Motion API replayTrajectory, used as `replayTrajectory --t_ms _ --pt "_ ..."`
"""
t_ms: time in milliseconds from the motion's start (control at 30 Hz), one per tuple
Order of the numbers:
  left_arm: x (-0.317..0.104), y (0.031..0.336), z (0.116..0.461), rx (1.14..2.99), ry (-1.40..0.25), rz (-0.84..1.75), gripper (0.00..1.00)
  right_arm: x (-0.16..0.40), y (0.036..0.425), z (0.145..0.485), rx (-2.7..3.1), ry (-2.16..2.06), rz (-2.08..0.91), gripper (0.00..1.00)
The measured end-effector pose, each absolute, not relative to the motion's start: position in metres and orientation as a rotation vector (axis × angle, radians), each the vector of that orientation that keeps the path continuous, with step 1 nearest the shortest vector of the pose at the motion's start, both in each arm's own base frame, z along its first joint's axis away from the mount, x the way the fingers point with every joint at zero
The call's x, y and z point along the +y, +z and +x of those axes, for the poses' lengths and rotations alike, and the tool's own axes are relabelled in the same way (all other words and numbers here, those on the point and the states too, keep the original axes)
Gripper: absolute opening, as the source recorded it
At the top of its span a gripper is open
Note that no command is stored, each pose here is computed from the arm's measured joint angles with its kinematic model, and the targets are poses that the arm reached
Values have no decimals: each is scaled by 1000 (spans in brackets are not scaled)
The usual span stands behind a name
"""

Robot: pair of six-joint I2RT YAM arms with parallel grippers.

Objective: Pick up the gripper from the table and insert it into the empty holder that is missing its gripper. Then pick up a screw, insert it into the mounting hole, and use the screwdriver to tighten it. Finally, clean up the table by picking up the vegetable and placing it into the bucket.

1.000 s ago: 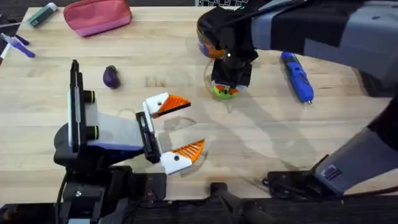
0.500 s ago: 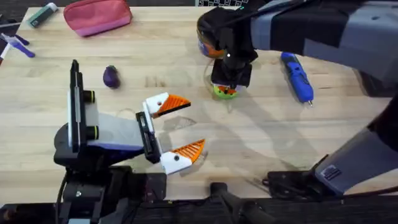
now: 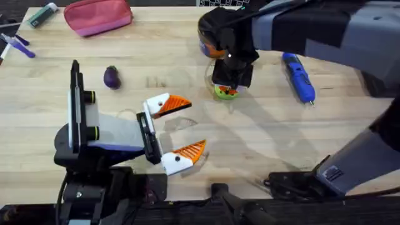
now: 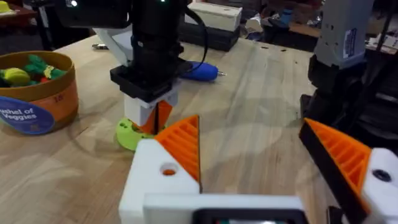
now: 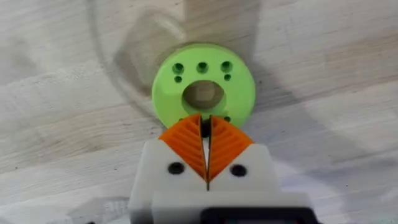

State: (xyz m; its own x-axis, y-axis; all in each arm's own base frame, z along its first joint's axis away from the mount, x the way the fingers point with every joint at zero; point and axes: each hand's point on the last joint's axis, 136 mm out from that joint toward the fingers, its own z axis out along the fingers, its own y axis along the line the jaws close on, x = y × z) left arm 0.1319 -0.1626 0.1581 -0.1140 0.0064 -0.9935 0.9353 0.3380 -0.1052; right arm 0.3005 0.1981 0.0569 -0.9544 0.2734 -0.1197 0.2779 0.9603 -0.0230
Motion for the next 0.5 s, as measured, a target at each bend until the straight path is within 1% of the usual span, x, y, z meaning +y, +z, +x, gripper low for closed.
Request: replayTrajectory --t_ms 500 --pt "-163 158 132 1452 -1015 914 985 200 57 299 2996 -60 414 6"
